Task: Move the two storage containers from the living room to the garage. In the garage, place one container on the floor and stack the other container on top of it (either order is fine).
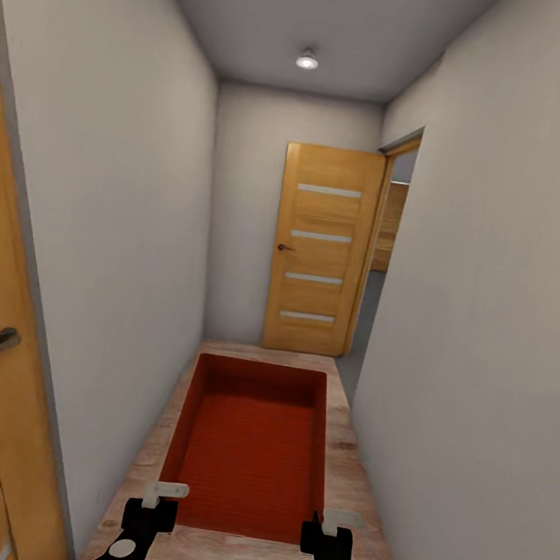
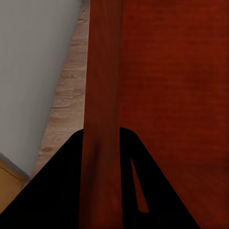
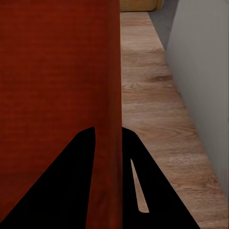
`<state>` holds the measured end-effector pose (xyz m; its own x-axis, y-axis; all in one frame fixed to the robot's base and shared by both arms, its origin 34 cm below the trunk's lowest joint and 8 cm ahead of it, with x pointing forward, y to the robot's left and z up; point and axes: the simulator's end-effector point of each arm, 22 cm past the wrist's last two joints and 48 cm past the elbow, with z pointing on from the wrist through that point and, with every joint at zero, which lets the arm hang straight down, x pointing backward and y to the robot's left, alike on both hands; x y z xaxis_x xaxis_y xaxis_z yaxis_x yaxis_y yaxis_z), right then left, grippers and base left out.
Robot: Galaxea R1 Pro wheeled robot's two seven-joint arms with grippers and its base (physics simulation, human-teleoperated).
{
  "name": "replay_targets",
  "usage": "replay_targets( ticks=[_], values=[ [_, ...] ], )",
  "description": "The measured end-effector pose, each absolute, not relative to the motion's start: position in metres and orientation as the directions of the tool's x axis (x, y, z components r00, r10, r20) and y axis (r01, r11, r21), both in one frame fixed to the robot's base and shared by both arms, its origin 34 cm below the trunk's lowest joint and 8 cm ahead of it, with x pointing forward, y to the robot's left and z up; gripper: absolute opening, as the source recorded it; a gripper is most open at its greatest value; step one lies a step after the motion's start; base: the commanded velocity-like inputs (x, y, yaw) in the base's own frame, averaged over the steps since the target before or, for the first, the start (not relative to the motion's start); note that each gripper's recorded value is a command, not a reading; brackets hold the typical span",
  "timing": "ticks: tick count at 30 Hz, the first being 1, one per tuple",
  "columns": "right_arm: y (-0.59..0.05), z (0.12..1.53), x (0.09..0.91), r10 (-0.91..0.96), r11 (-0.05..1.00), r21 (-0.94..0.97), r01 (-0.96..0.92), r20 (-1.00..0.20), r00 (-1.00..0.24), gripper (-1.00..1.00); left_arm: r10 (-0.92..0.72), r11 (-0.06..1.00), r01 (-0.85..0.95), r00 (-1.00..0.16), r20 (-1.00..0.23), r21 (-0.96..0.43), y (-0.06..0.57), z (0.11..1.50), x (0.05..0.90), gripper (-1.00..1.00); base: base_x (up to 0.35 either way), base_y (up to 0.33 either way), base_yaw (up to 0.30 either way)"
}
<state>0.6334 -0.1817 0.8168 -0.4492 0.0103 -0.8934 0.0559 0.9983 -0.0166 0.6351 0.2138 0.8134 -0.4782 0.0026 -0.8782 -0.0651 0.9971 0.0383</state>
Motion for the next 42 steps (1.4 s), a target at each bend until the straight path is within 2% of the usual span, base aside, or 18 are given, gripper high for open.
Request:
replay_targets(
  ticks=[42],
  values=[
    [-0.1817,0.8168,0.6334,0.01,0.998,-0.017,0.056,-0.893,-0.449,-1.0,0.003,0.997,-0.065,-0.478,-0.878,0.038,0.2138,0.8135,0.6351,-1.0,0.322,0.0,0.0]
  ],
)
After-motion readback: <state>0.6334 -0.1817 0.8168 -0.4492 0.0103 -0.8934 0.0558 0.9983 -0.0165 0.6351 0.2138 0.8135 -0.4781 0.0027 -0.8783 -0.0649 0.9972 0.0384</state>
